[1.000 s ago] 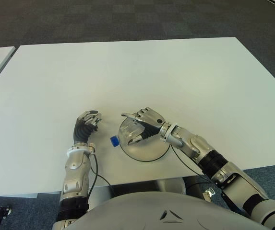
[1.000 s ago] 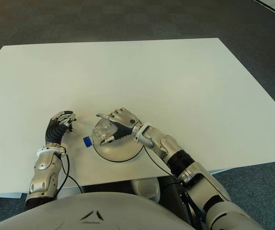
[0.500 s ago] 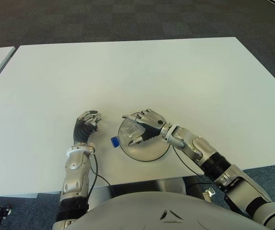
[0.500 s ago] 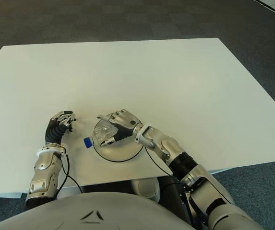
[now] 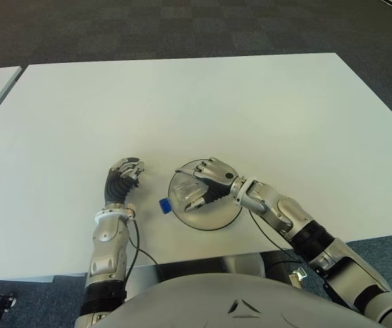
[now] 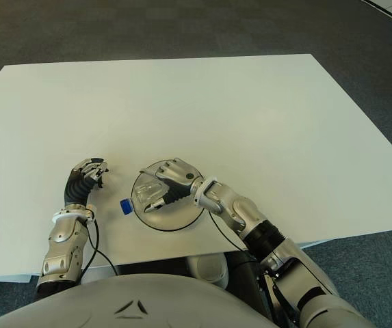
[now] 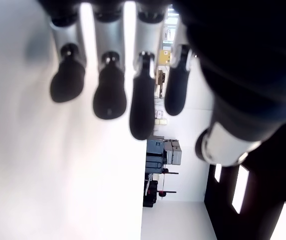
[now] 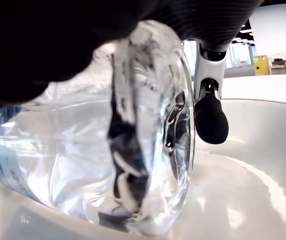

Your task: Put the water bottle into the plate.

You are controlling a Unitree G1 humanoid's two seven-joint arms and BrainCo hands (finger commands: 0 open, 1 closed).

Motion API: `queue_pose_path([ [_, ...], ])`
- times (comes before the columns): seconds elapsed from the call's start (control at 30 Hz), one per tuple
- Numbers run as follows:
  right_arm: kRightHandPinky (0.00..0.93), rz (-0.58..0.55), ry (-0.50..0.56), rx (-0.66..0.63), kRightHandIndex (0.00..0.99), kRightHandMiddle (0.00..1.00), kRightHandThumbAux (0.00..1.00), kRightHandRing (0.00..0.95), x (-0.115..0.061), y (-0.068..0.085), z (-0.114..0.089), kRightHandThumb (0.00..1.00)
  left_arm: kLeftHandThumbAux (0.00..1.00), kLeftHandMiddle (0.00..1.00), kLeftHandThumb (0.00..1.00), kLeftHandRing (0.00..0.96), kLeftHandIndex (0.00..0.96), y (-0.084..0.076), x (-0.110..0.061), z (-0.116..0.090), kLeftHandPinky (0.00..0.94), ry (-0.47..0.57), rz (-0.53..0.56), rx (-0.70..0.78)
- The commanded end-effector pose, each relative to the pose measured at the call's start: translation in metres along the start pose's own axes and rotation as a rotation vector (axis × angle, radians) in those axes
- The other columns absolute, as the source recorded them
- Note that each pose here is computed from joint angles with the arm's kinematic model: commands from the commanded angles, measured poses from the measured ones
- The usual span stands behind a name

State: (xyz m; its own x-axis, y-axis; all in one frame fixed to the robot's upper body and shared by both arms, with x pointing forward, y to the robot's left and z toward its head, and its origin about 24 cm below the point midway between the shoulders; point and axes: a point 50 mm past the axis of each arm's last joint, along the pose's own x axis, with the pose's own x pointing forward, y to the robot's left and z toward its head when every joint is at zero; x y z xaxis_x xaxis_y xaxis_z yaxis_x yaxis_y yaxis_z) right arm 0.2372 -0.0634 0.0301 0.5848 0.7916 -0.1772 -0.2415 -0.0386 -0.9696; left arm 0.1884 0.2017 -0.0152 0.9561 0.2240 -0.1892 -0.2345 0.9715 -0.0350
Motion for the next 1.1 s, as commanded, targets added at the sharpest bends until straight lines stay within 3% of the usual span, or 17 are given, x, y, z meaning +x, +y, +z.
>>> queue_pose_path([
  [0.03, 0.0, 0.018, 0.036, -0.012, 0.0, 0.0, 0.134, 0.0, -0.004, 0.001, -0.002, 0.494, 0.677, 0.555, 0.839, 0.751, 0.405, 0.001, -0.001, -0.007, 0.747, 0.035, -0.001, 0.003],
  [0.53, 0.0, -0.046, 0.106, -0.026, 0.0, 0.0, 0.149, 0.0, -0.012, -0.014, 0.0, 0.459, 0.677, 0.553, 0.838, 0.748, 0.403, 0.001, -0.001, -0.006, 0.738, 0.035, -0.006, 0.011],
  [1.1, 0.0, -0.198, 0.15, -0.085, 0.0, 0.0, 0.21, 0.0, -0.028, -0.032, -0.001, 0.449, 0.679, 0.556, 0.838, 0.75, 0.399, 0.002, 0.0, -0.007, 0.734, 0.042, 0.005, 0.009],
])
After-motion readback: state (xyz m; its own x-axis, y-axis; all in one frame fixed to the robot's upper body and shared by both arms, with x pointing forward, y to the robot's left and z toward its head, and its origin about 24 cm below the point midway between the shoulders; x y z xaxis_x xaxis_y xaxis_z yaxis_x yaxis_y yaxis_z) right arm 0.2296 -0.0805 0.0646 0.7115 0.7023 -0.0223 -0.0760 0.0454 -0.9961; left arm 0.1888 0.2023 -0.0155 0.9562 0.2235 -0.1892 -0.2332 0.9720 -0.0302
